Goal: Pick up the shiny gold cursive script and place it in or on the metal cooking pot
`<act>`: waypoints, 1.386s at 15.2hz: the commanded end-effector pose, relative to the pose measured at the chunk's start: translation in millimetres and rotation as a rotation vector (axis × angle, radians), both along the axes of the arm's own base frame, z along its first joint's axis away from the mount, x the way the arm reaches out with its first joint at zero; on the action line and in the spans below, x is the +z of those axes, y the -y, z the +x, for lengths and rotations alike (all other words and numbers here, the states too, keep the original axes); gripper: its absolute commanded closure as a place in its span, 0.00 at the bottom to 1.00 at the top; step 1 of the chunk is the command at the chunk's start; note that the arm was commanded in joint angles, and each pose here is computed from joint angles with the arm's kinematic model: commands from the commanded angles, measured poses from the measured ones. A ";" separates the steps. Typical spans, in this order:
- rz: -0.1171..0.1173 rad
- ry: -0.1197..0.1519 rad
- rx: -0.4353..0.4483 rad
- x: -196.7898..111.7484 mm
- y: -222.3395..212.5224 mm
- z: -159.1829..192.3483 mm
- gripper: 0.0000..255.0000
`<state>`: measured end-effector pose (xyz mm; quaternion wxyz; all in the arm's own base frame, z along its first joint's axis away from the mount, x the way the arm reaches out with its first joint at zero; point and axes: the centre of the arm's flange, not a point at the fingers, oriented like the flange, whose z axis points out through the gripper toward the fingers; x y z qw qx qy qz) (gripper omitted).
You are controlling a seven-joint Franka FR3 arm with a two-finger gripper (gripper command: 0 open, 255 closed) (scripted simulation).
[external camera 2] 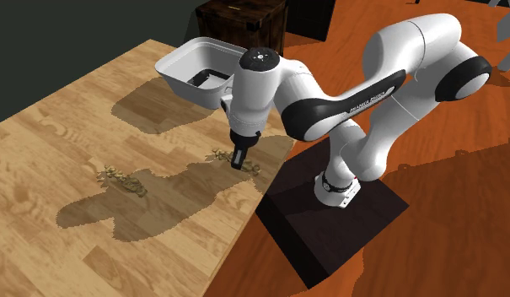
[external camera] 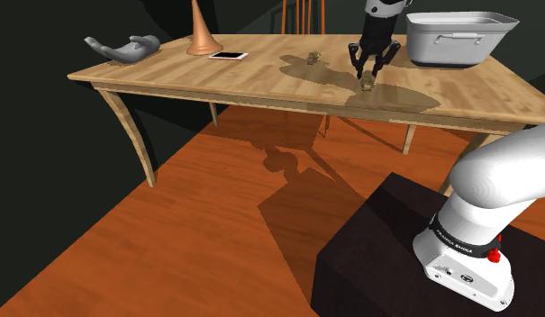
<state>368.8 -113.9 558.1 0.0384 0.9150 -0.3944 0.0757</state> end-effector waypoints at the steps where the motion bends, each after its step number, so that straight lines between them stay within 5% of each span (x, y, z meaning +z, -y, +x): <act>1: 0.000 0.000 0.000 7.9 0.1 0.3 1.00; 21: 0.000 0.000 0.000 113.5 0.1 0.4 1.00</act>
